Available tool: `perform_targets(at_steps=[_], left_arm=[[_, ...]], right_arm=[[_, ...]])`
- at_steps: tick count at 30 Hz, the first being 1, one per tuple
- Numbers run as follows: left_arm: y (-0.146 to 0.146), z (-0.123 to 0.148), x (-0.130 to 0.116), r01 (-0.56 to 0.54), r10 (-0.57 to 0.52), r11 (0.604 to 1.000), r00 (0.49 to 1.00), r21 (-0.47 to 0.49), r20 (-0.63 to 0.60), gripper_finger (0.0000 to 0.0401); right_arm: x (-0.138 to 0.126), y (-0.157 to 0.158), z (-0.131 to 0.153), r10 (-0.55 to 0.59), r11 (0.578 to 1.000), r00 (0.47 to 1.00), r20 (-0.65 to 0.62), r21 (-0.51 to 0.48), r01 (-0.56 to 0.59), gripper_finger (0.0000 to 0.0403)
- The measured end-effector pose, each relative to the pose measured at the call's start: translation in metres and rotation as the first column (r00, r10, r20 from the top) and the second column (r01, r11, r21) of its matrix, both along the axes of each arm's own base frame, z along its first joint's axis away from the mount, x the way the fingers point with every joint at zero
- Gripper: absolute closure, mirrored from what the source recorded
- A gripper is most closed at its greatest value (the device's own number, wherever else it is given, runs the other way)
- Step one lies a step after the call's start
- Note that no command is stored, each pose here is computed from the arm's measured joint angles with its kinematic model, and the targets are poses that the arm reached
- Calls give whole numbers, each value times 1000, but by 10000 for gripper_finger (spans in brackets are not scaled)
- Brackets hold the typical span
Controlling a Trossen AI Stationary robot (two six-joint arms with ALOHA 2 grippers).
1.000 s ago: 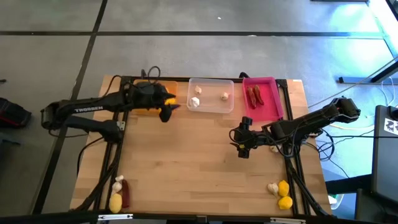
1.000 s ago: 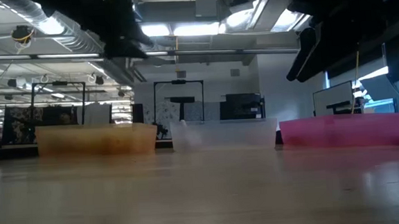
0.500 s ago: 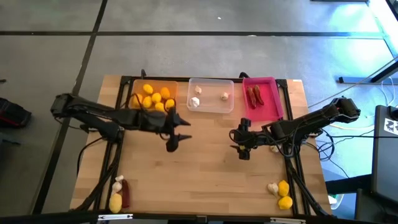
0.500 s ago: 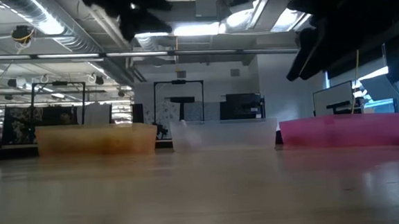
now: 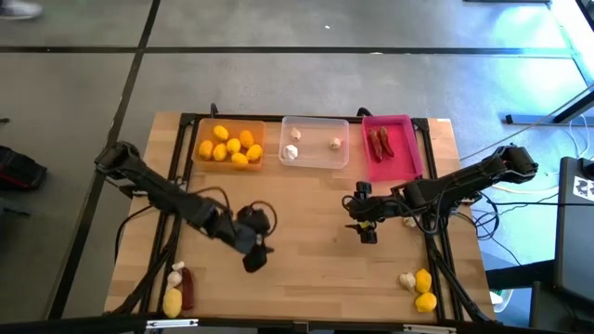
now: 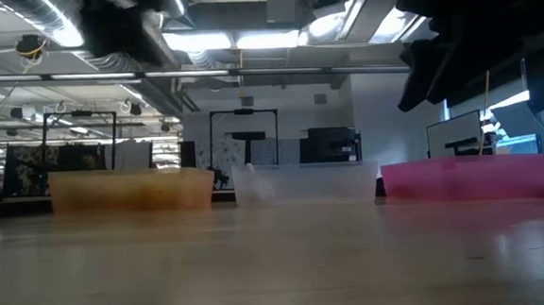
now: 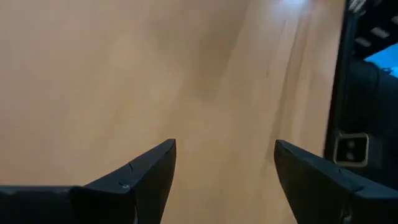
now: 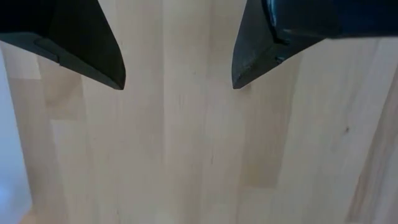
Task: Sort produce into baskets
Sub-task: Put the red chili pepper into the red bin
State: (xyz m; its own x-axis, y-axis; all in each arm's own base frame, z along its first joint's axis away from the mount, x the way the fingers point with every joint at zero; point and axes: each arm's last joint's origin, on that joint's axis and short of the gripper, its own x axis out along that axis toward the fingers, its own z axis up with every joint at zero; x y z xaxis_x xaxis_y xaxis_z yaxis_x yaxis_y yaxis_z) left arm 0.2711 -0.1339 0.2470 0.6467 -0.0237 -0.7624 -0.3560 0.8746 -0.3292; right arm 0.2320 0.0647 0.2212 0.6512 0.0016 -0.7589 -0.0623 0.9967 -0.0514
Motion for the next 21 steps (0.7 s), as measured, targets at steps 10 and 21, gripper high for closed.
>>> perform_targets(at_steps=[10,21], left_arm=[[-56,-36,-24,-270,162,911,929,-312,-331,136],[-97,-67,-53,-592,225,740,666,-320,-712,136]], right_arm=[[0,1,0,12,1000,1000,-8,19,-11,116],[0,-1,0,-18,1000,1000,5,-17,18,116]])
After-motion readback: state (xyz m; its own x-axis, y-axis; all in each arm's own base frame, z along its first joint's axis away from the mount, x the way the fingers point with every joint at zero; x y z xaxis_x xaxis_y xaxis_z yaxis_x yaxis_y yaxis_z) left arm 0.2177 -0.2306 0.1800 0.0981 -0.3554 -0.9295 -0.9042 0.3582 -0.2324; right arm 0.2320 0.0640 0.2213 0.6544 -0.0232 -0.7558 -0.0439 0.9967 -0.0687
